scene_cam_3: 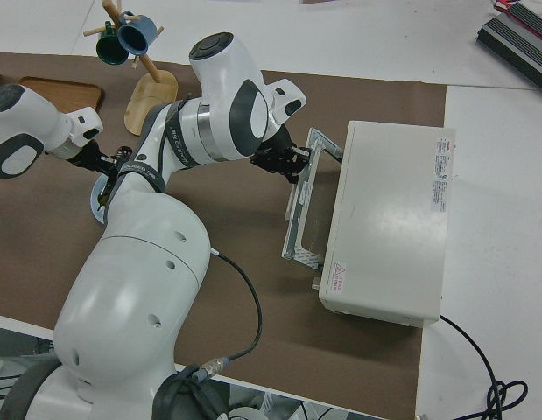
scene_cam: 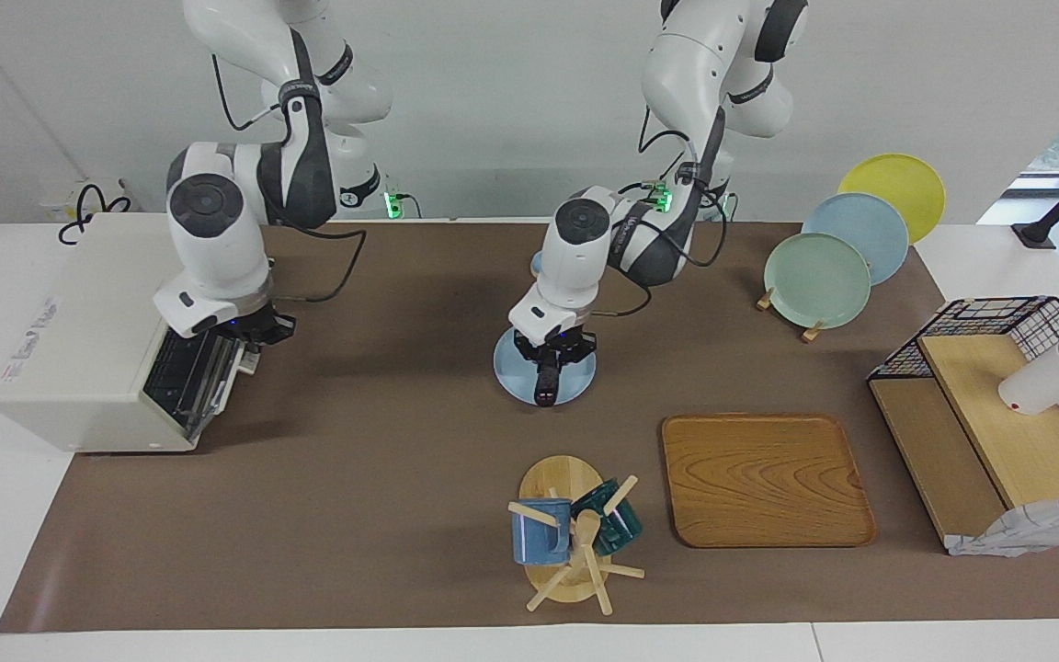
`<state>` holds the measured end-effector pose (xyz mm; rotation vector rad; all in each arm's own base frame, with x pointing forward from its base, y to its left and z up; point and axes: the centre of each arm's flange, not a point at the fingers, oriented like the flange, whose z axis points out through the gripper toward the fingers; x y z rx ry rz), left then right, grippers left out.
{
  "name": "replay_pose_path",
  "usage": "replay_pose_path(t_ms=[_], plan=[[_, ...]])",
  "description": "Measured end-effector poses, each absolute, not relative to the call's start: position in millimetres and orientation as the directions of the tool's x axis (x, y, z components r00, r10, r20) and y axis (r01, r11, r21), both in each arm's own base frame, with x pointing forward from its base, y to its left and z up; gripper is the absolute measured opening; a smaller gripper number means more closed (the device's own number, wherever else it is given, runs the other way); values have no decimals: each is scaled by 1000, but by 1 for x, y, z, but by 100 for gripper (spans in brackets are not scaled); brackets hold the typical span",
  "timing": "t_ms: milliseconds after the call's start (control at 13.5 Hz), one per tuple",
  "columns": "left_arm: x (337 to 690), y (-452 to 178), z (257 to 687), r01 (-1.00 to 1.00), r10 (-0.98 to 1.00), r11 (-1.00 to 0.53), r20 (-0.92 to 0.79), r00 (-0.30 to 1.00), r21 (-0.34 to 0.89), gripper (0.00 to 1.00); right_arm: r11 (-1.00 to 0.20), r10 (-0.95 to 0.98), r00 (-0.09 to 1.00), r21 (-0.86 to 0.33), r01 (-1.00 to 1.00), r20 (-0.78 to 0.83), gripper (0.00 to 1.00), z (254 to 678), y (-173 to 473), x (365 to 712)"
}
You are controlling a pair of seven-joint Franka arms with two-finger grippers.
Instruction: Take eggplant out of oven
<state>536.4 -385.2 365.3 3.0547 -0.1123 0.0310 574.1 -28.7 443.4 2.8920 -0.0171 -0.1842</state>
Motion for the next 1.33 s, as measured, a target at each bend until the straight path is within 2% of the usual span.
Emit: replay_pose_path(t_ms=[222, 444, 593, 815, 889, 963, 1111, 1259, 1333], plan=[[602, -293, 415, 1, 4, -995, 28, 1000, 101, 31, -972, -11, 992, 232, 19, -129, 1, 458, -56, 572], [643, -197, 402, 36, 39, -995, 22, 999, 96, 31, -989, -35, 987, 150, -12, -155, 1, 484, -62, 570], [666, -157, 379, 54, 55, -994, 14, 998, 94, 31, -995, -26, 990, 94, -14, -135, 7, 510, -54, 568], [700, -118, 346, 42, 47, -994, 48, 998, 100, 31, -996, 31, 994, 85, 40, -103, 37, 530, -23, 564], [706, -111, 335, 27, 34, -995, 64, 997, 101, 31, -995, 47, 994, 86, 55, -95, 50, 535, -14, 562], [707, -109, 327, 18, 25, -995, 68, 997, 100, 31, -994, 53, 995, 87, 61, -87, 58, 539, -10, 561], [708, -110, 323, 5, 12, -995, 68, 998, 101, 31, -995, 50, 996, 88, 56, -74, 85, 546, -12, 558], [707, -111, 324, -16, -9, -995, 67, 998, 100, 48, -996, 55, 997, 65, 59, -57, 100, 550, -13, 559], [708, -111, 326, -20, -14, -995, 63, 998, 100, 61, -996, 69, 996, 52, 71, -51, 100, 551, -11, 560]])
